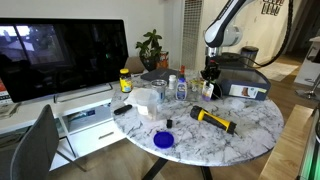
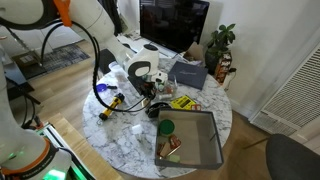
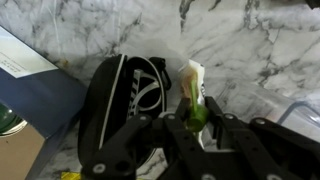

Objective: Pick up the white packet with a green top from the clear container and put it on the table right side up

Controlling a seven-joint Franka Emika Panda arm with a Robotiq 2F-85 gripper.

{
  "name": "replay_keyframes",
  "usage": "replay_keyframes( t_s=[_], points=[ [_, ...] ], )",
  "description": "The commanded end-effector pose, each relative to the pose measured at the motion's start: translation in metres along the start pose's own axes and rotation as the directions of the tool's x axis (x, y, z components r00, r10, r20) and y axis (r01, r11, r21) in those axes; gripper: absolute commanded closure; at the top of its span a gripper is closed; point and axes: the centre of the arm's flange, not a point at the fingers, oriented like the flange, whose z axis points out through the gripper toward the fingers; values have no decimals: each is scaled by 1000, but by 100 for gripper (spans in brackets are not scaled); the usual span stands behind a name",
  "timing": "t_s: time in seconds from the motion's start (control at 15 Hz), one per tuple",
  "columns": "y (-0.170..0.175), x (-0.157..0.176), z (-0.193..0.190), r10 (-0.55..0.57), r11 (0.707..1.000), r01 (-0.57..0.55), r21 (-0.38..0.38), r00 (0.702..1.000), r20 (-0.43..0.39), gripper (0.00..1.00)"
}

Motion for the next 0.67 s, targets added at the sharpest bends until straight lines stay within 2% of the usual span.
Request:
replay_keyframes(
  t_s=[0.0, 0.07, 0.47, 0.53, 0.6],
  points=[
    [0, 10, 8, 45, 999, -45, -5, 999, -12, 54],
    [2, 10, 7, 38, 999, -38, -8, 999, -4, 53],
    [29, 0, -29, 11, 1000, -11, -12, 999, -37, 9],
    [33, -1, -37, -8, 1000, 8, 6, 999, -49, 2],
    [38, -4, -47, -40, 999, 41, 21, 997, -72, 0]
  ],
)
